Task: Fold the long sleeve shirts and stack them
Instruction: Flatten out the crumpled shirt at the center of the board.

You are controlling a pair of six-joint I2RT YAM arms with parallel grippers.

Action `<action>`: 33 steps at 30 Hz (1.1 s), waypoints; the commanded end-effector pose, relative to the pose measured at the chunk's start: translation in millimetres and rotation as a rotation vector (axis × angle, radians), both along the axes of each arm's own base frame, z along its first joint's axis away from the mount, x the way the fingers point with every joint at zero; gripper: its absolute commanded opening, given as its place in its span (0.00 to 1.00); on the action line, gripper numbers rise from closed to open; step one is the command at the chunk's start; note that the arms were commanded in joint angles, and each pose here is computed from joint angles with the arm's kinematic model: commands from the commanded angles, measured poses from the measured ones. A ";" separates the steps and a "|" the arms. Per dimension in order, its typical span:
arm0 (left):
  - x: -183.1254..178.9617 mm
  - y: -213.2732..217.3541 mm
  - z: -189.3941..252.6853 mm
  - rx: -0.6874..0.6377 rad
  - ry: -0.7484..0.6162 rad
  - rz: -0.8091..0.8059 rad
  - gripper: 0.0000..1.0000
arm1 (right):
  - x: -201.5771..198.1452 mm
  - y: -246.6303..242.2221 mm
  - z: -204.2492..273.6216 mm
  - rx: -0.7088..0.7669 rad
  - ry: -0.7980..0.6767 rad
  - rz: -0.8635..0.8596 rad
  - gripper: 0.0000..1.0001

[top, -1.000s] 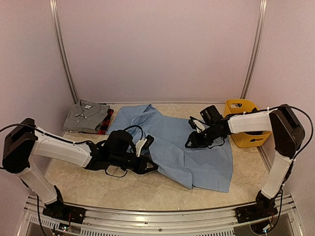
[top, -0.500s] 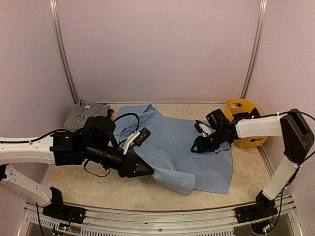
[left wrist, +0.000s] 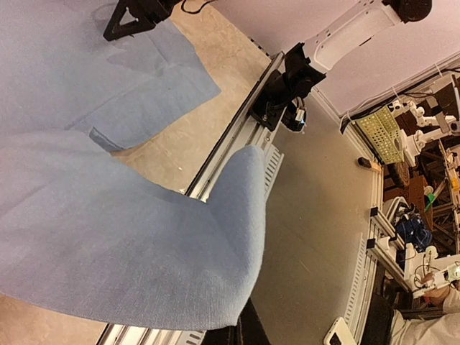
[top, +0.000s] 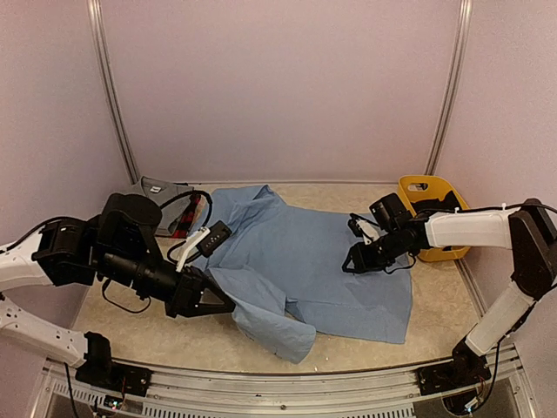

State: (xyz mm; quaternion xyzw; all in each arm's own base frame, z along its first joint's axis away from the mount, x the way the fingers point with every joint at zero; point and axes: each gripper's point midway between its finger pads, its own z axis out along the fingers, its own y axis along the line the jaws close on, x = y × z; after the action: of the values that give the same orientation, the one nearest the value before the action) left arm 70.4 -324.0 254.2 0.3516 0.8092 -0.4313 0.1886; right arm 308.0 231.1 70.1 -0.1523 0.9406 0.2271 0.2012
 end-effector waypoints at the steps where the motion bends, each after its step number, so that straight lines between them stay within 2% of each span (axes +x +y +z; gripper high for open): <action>1: -2.4 25.0 38.7 -0.048 -0.039 0.044 0.00 | -7.7 -4.6 -1.3 -0.027 0.011 0.017 0.41; 7: -19.1 35.5 42.5 -0.066 -0.021 -0.026 0.00 | -13.6 -20.1 -17.8 -0.106 0.049 -0.021 0.41; 12: -29.0 30.6 18.1 -0.011 0.003 -0.109 0.00 | -13.9 -36.7 -39.0 -0.190 0.078 -0.083 0.40; 16: -27.5 21.5 -4.7 0.048 0.010 -0.137 0.00 | -11.9 -52.3 -60.4 -0.289 0.120 -0.118 0.40; 19: -21.8 13.2 -29.8 0.116 0.004 -0.147 0.00 | -8.5 -56.2 -68.1 -0.308 0.132 -0.131 0.39; 27: -26.5 -14.1 -82.3 0.236 0.038 -0.285 0.00 | 1.9 -87.7 -71.5 -0.425 0.128 -0.197 0.39; 33: -32.4 -26.5 -93.0 0.260 0.029 -0.395 0.03 | 2.7 -98.0 -55.8 -0.445 0.104 -0.191 0.39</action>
State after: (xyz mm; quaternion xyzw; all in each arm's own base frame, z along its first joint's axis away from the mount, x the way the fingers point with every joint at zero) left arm 44.8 -336.1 145.2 0.4691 0.8175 -0.3324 0.0336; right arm 328.9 160.3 20.2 -0.0895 0.9791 0.0517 0.1749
